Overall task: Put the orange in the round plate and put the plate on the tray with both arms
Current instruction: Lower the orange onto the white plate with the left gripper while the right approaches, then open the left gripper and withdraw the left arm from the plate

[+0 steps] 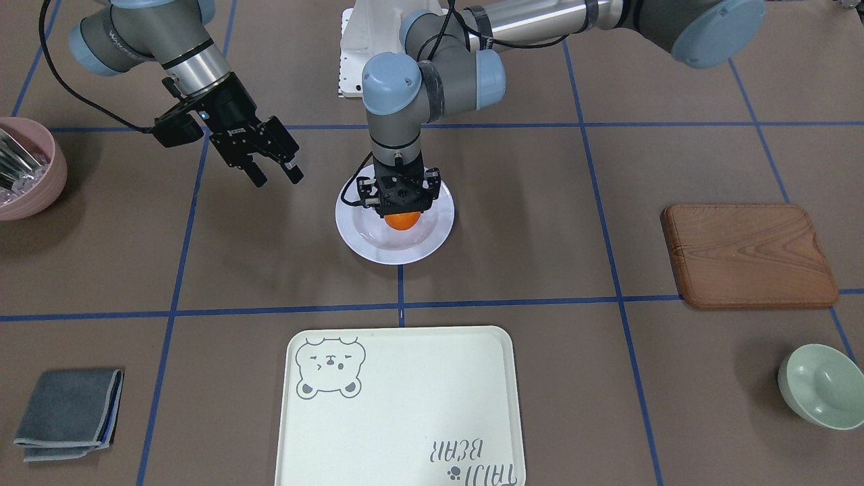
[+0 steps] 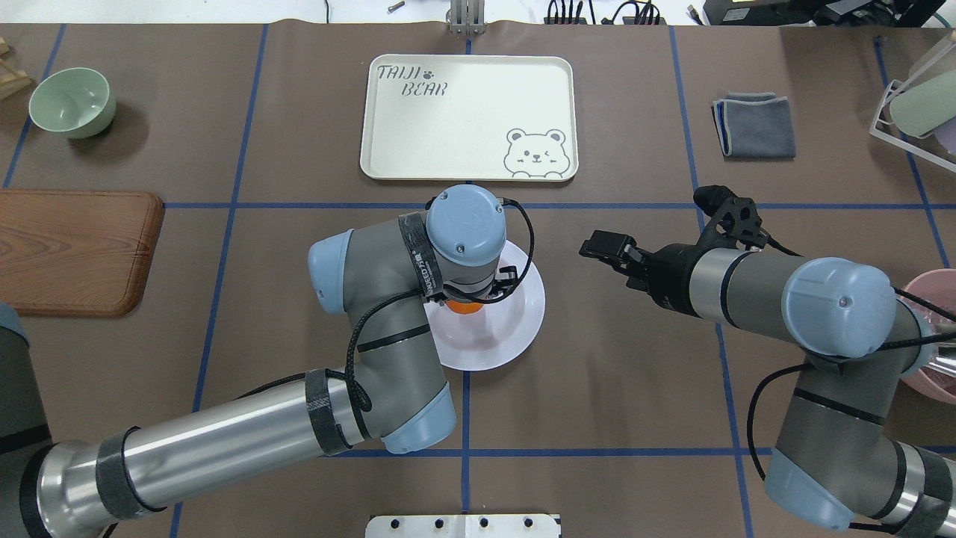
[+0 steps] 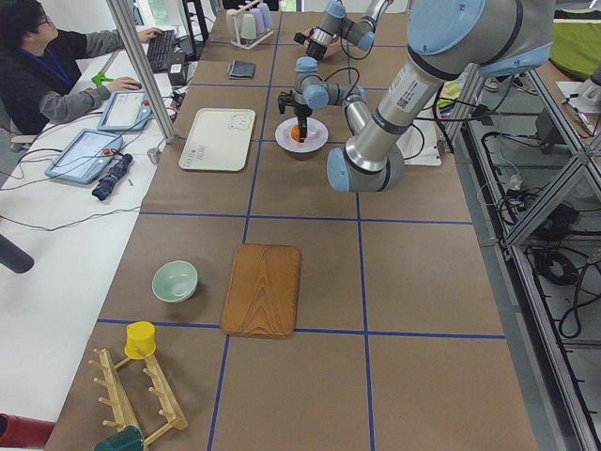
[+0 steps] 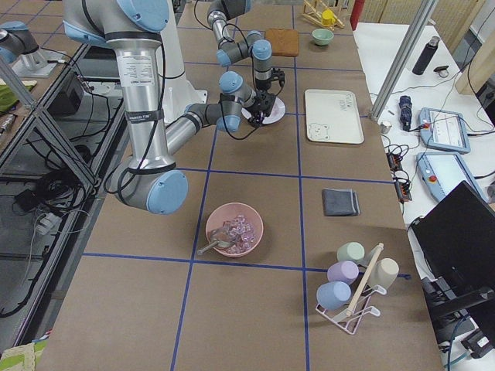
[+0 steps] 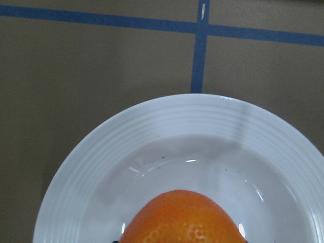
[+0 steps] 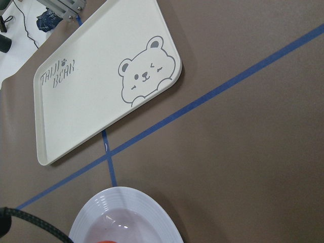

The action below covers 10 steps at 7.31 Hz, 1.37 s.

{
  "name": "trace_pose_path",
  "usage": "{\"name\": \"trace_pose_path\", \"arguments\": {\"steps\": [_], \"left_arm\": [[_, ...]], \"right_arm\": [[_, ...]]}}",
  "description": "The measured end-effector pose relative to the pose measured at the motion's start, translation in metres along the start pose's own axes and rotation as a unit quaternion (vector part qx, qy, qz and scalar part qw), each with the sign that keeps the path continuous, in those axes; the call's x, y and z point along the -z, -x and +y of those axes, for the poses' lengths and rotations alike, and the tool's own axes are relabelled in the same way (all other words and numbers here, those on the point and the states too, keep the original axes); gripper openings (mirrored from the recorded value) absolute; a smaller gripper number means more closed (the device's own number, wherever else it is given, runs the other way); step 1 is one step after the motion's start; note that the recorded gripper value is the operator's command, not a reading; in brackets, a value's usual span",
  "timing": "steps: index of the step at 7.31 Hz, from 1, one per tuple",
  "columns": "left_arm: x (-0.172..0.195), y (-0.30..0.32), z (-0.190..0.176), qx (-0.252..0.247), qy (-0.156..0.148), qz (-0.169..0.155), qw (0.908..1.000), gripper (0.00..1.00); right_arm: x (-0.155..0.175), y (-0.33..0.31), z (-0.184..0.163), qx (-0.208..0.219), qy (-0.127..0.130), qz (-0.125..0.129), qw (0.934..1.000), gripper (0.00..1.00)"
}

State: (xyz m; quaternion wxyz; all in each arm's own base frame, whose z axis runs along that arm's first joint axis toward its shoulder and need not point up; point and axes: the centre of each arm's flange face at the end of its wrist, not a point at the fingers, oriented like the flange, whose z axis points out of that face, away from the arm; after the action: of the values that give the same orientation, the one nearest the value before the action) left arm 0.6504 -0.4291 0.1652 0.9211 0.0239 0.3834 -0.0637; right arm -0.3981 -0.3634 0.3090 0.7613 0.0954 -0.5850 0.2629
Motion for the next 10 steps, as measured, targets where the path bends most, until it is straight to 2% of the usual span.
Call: {"name": "trace_pose_path", "arguments": {"steps": [2,4,5,7,8,10], "left_arm": [[0.0,-0.001,0.002,-0.003,-0.008,0.003,1.0,0.98],[0.033,0.003,-0.007,-0.013,-0.019,0.025,0.9994,0.98],[0.057,0.026,-0.022,-0.026,-0.02,0.029,0.999,0.98],[0.107,0.114,-0.062,-0.084,-0.011,0.0,0.9964,0.98],[0.131,0.163,-0.083,-0.125,-0.012,-0.028,0.9917,0.98],[0.171,0.259,-0.141,-0.203,-0.01,-0.082,0.9758,0.98]], "right_arm": [[-0.002,-0.001,0.006,0.0,0.0,-0.001,1.0,1.0],[-0.003,-0.002,0.011,0.001,-0.002,-0.001,1.0,1.0],[-0.005,-0.002,0.015,0.002,-0.004,-0.002,1.0,1.0],[-0.01,-0.004,0.027,-0.003,-0.012,-0.01,0.9999,1.0],[-0.017,-0.011,0.035,-0.016,-0.017,-0.024,0.9994,1.0],[-0.032,-0.025,0.053,-0.049,-0.027,-0.061,0.9965,1.0]]}}
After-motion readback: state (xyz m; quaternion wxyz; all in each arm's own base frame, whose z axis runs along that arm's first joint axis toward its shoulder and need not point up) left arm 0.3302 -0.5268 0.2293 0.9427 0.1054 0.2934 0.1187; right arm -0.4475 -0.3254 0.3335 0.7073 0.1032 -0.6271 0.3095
